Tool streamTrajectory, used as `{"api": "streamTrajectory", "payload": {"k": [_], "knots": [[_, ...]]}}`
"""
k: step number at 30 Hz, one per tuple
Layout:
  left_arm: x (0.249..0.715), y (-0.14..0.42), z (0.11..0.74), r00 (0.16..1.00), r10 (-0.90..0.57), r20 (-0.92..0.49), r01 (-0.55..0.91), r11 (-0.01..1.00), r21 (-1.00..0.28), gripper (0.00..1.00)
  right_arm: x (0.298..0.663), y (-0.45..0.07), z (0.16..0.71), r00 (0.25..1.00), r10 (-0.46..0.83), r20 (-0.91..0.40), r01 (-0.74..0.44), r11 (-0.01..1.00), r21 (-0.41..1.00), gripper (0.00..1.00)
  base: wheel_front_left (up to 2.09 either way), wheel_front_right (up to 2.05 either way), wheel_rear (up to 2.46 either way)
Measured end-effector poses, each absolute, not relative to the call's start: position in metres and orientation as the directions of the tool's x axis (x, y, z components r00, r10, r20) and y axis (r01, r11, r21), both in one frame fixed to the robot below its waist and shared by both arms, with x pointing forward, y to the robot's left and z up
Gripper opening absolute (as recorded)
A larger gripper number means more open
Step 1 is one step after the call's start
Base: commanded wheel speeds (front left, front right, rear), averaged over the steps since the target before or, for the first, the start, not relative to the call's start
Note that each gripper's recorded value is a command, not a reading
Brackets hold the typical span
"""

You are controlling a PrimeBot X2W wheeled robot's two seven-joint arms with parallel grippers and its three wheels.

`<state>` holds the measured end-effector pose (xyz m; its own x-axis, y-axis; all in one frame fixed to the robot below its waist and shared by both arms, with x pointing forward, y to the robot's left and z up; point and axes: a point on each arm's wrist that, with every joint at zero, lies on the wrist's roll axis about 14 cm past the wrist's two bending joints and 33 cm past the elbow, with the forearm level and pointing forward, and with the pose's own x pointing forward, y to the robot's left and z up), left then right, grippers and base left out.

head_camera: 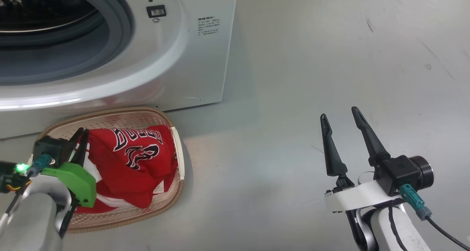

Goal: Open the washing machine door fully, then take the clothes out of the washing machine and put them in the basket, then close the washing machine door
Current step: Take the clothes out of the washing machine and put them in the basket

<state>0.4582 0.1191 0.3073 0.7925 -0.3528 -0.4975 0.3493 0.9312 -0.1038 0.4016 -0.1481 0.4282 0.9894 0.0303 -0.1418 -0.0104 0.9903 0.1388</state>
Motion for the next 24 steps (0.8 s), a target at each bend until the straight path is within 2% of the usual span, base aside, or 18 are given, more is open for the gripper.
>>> {"api": "streamTrajectory", "payload": {"k": [9, 18, 24], "knots": [[0.462, 0.140, 0.248, 0.714, -0.285, -0.639, 0.279, 0.954, -0.114, 0.00, 0.409, -0.153, 0.401, 0.979, 0.013, -0.205, 0.004, 0.996, 0.084, 1.00, 0.00, 0.00, 0.00], [0.477, 0.140, 0.220, 0.692, -0.263, -0.672, 0.223, 0.964, -0.147, 0.00, 0.414, -0.158, 0.380, 0.968, -0.007, -0.250, 0.018, 0.999, 0.044, 1.00, 0.00, 0.00, 0.00], [0.456, 0.161, 0.193, 0.638, -0.201, -0.744, 0.154, 0.979, -0.133, 0.00, 0.422, -0.151, 0.369, 0.965, 0.014, -0.263, -0.005, 0.999, 0.035, 1.00, 0.00, 0.00, 0.00]]}}
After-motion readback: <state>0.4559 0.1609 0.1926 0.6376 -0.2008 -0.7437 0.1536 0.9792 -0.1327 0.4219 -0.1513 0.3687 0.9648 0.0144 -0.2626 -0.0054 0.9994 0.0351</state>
